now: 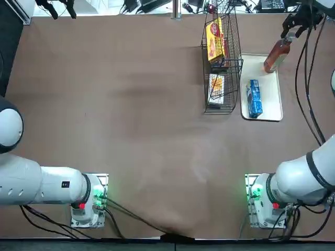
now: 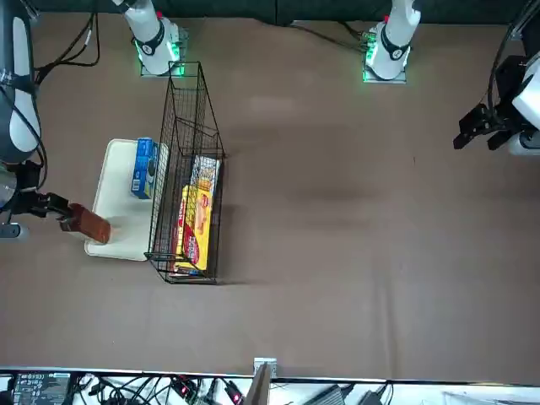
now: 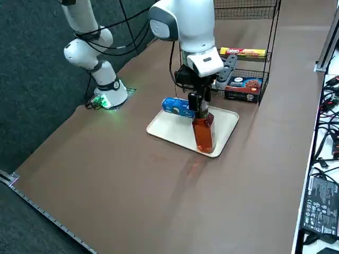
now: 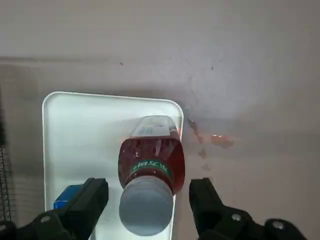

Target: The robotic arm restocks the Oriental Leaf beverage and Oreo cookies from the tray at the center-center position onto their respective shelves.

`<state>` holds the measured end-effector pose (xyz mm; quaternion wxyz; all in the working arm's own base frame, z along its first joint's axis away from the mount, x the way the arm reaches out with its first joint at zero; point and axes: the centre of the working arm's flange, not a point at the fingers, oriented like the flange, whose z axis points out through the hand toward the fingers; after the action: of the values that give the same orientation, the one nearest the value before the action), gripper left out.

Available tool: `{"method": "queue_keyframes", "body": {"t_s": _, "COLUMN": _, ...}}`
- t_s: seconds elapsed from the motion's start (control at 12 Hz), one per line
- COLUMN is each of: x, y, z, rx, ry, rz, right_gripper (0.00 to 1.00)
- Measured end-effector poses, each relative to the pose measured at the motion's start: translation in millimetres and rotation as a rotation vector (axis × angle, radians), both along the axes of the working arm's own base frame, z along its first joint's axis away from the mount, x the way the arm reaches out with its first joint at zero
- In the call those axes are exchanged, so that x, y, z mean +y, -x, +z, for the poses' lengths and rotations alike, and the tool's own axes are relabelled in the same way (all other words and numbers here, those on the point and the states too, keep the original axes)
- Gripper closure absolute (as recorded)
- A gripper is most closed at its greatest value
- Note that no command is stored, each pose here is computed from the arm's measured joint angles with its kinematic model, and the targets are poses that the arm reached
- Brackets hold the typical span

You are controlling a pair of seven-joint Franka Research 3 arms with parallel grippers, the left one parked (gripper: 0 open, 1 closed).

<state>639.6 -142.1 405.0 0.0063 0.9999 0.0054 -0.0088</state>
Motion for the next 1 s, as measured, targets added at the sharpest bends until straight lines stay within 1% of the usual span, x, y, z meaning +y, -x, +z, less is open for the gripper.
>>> {"method": "queue_keyframes", "body": {"t_s": 0.25, "x": 0, "y": 2, "z": -5, "rx": 0.010, "ry": -0.001, "rz": -0.037, "right_gripper": 0.01}}
{"method": "queue_keyframes", "body": {"t_s": 0.5, "x": -1, "y": 3, "z": -8, "rx": 0.015, "ry": -0.002, "rz": -0.046, "right_gripper": 0.01}}
{"method": "queue_keyframes", "body": {"t_s": 0.75, "x": -3, "y": 5, "z": -11, "rx": 0.020, "ry": -0.003, "rz": -0.050, "right_gripper": 0.04}}
{"method": "queue_keyframes", "body": {"t_s": 0.83, "x": -4, "y": 5, "z": -12, "rx": 0.020, "ry": -0.003, "rz": -0.053, "right_gripper": 0.06}}
{"method": "queue_keyframes", "body": {"t_s": 0.92, "x": -5, "y": 5, "z": -12, "rx": 0.019, "ry": -0.003, "rz": -0.054, "right_gripper": 0.10}}
{"method": "queue_keyframes", "body": {"t_s": 1.0, "x": -5, "y": 5, "z": -13, "rx": 0.018, "ry": -0.003, "rz": -0.054, "right_gripper": 0.11}}
